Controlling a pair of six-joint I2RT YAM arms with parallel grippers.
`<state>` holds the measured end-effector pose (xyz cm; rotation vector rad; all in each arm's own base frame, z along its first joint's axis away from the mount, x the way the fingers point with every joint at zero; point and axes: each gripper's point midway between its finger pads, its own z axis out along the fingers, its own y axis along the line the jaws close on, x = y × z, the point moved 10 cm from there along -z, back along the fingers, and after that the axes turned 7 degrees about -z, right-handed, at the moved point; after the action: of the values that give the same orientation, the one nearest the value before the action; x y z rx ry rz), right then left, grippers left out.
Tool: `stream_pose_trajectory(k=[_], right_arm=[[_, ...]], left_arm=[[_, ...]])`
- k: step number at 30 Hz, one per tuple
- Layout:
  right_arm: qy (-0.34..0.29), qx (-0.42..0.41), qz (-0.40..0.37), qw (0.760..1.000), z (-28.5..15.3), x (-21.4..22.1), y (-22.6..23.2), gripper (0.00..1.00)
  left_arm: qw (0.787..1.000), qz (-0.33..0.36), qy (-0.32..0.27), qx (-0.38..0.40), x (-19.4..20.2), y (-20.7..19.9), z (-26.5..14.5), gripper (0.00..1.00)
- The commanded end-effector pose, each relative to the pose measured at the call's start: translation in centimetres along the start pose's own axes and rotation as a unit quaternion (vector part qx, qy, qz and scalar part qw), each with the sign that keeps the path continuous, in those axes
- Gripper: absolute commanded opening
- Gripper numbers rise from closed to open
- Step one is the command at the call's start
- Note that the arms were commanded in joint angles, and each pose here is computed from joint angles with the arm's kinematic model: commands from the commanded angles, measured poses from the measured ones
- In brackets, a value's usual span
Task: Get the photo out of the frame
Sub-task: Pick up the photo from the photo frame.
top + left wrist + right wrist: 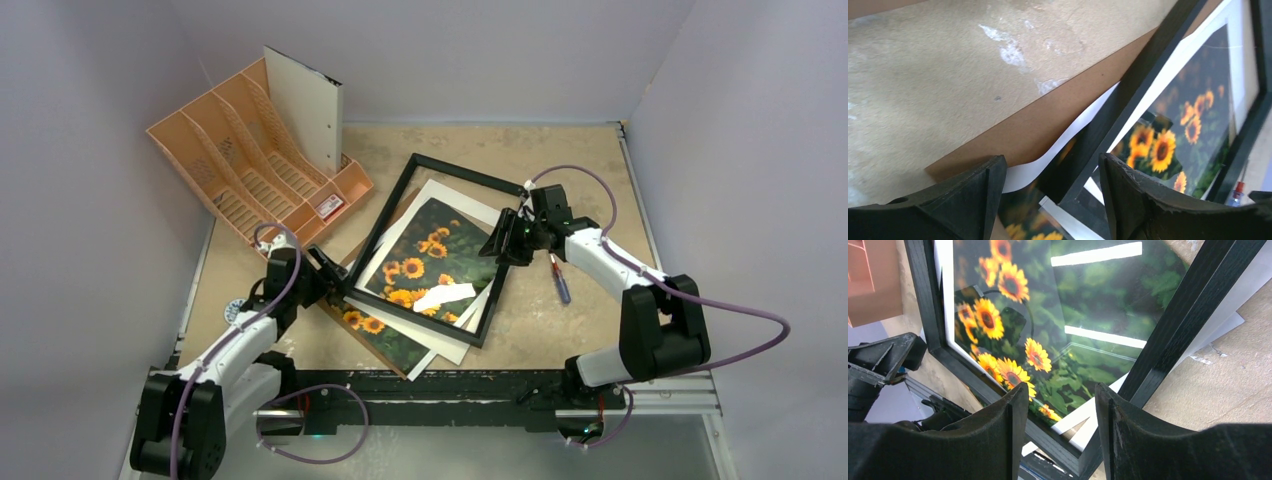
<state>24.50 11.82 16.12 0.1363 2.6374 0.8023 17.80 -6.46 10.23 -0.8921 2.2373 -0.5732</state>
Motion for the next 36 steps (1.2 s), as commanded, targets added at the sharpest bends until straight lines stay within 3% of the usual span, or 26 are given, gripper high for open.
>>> stream_pose_trajectory(k=[1,8,19,30,36], right_arm=[[0.01,-0.003,0.003,1.0,0.5,0.4,-0.2,0.54],[0.013,-0.004,0.005,1.0,0.7,0.5,-0.3,0.52],[0.016,-0.012,0.007,1.0,1.0,0.6,-0.2,0.52],[0.022,-0.015,0.008,1.0,1.2,0.9,-0.3,0.52],[0.022,-0.017,0.01,1.0,1.2,1.0,-0.3,0.53]], left_arm=[[0.996,-0.045,0.082,-0.009,3.3,2.6,0.3,0.71],[0.993,-0.056,0.106,0.021,4.0,2.7,-0.2,0.66],[0.995,-0.041,0.087,-0.022,3.7,3.3,-1.5,0.46],[0.997,-0.018,0.067,-0.032,2.5,2.3,-1.5,0.19],[0.997,-0.001,0.055,-0.059,2.0,2.4,-1.8,0.16]])
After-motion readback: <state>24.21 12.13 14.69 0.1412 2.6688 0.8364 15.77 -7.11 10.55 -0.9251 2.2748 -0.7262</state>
